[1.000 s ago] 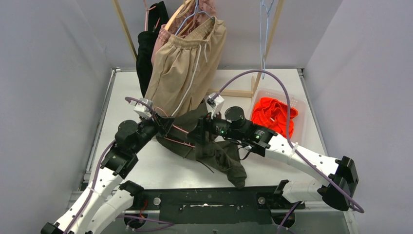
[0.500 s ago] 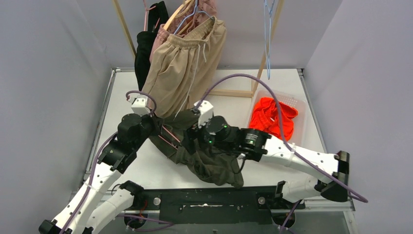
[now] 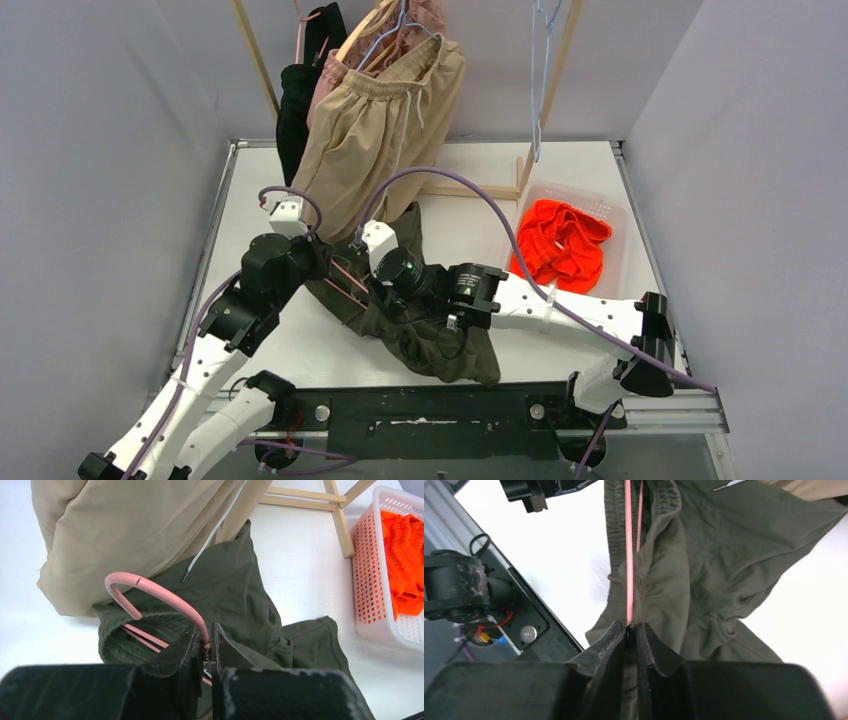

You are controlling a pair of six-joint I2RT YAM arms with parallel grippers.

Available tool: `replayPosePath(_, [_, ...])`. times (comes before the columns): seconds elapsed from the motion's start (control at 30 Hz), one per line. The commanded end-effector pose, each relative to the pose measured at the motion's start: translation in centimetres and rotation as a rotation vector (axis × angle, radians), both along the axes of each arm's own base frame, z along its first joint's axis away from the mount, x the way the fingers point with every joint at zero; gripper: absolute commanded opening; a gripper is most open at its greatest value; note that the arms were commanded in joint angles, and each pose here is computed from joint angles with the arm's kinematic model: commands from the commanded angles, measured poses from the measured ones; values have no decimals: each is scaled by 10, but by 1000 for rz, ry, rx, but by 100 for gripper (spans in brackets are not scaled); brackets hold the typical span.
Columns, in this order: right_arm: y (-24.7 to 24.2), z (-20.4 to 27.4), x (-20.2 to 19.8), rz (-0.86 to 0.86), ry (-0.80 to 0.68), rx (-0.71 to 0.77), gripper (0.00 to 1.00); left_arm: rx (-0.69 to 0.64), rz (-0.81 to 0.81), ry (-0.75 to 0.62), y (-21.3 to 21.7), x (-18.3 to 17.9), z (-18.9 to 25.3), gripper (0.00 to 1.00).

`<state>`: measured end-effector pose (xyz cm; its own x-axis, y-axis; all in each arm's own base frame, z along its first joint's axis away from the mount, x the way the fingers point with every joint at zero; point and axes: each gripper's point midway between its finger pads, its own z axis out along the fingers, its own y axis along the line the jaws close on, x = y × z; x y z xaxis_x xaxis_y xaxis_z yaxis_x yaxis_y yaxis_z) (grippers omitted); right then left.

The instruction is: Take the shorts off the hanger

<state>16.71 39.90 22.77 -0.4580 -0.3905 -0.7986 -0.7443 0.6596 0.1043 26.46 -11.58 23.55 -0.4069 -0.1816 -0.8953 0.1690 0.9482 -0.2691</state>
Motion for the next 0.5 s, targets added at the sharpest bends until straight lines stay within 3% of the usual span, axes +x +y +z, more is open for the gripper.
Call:
replayPosePath(0.0, [-4, 19, 0, 8, -28, 59, 6, -32, 34, -105, 6, 3, 40, 0])
replayPosePath(0.2, [-30, 14, 14, -104, -38, 43, 0, -18, 93, -103, 17, 3, 43, 0])
replayPosePath(0.37, [-85, -1, 47, -328, 13, 53, 0, -2, 247, -106, 46, 0, 45, 0])
replayPosePath(0.47, [-106, 4, 43, -352, 7, 108, 0, -17, 349, -104, 63, -3, 43, 0])
